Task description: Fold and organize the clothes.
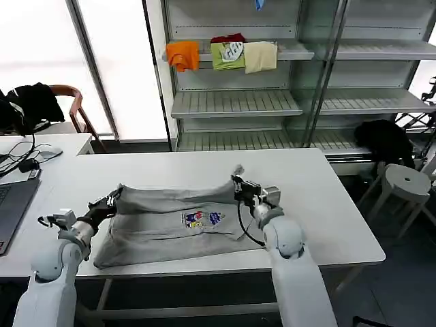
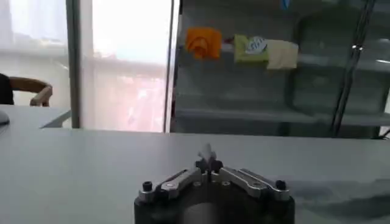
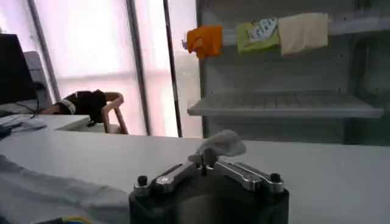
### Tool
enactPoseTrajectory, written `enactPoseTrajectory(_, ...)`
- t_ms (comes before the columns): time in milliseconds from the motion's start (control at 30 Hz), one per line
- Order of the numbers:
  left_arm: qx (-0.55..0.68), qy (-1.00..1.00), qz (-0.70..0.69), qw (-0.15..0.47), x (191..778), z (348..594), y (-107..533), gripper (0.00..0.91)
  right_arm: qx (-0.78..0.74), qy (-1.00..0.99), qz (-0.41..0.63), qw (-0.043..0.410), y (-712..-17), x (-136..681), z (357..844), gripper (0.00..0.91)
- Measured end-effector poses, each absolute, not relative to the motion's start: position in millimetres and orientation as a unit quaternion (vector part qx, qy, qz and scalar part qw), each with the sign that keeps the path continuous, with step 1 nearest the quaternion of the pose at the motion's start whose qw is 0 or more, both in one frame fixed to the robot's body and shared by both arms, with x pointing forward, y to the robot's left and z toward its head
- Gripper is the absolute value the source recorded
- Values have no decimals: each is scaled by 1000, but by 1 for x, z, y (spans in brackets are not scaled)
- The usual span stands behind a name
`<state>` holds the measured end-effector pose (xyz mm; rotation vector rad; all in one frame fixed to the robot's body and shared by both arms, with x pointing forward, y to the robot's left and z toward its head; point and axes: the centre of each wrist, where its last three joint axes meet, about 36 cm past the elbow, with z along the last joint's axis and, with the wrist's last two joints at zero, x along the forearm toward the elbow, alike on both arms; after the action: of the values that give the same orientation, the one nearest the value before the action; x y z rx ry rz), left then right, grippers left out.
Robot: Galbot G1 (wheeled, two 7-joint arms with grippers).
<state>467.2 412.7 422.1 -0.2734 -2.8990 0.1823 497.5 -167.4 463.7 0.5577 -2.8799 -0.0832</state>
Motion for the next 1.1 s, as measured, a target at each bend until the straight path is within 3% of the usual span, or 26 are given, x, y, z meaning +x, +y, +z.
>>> enactPoseTrajectory(767, -122, -982, 79, 122, 419, 404, 427, 10, 180, -974, -28, 132, -191, 432, 435, 0)
enactPoseTrajectory(833, -122, -982, 76, 124, 417, 402, 426, 71, 178, -974, -26, 135, -193, 430, 432, 0)
enactPoseTrajectory(867, -122, -982, 75, 125, 416, 401, 425, 171, 177, -974, -25, 137, -193, 429, 431, 0)
enactPoseTrajectory(900, -122, -982, 74, 126, 415, 400, 425, 907, 175, -974, -23, 139, -194, 428, 430, 907)
enactPoseTrajectory(1100, -112, -983, 67, 127, 409, 400, 424, 907, 157, -978, -7, 140, -201, 422, 427, 907)
